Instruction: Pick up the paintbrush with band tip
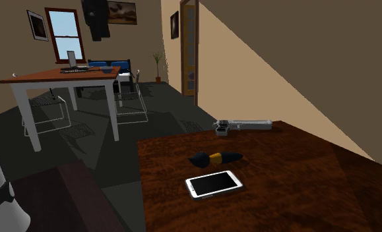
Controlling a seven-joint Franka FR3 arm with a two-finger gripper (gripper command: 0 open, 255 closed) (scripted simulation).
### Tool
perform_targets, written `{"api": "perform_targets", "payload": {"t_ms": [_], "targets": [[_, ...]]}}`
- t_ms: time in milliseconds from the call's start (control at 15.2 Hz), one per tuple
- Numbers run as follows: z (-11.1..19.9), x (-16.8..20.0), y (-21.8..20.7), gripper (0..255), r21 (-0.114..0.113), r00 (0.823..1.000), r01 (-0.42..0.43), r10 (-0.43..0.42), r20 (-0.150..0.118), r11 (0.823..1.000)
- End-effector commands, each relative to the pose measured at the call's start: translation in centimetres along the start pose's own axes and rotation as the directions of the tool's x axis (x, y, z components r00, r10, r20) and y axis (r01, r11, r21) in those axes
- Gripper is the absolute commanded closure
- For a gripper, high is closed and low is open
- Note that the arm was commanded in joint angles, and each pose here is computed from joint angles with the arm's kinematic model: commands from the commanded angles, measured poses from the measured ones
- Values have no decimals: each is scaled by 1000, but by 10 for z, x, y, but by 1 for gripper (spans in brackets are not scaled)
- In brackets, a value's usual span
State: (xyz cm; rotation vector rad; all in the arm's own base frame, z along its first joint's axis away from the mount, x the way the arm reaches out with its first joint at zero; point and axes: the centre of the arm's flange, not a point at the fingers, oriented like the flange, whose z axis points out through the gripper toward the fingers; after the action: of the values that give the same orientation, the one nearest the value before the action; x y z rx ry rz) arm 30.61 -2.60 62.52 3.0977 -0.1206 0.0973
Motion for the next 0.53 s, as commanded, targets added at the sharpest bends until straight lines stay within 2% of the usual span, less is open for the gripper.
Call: {"api": "perform_targets", "payload": {"t_ms": [0,462], "targets": [[0,0,0,0,0,1000,0,0,0,1000],[67,55,34,0,-7,999,-39,39,9,999]]}}
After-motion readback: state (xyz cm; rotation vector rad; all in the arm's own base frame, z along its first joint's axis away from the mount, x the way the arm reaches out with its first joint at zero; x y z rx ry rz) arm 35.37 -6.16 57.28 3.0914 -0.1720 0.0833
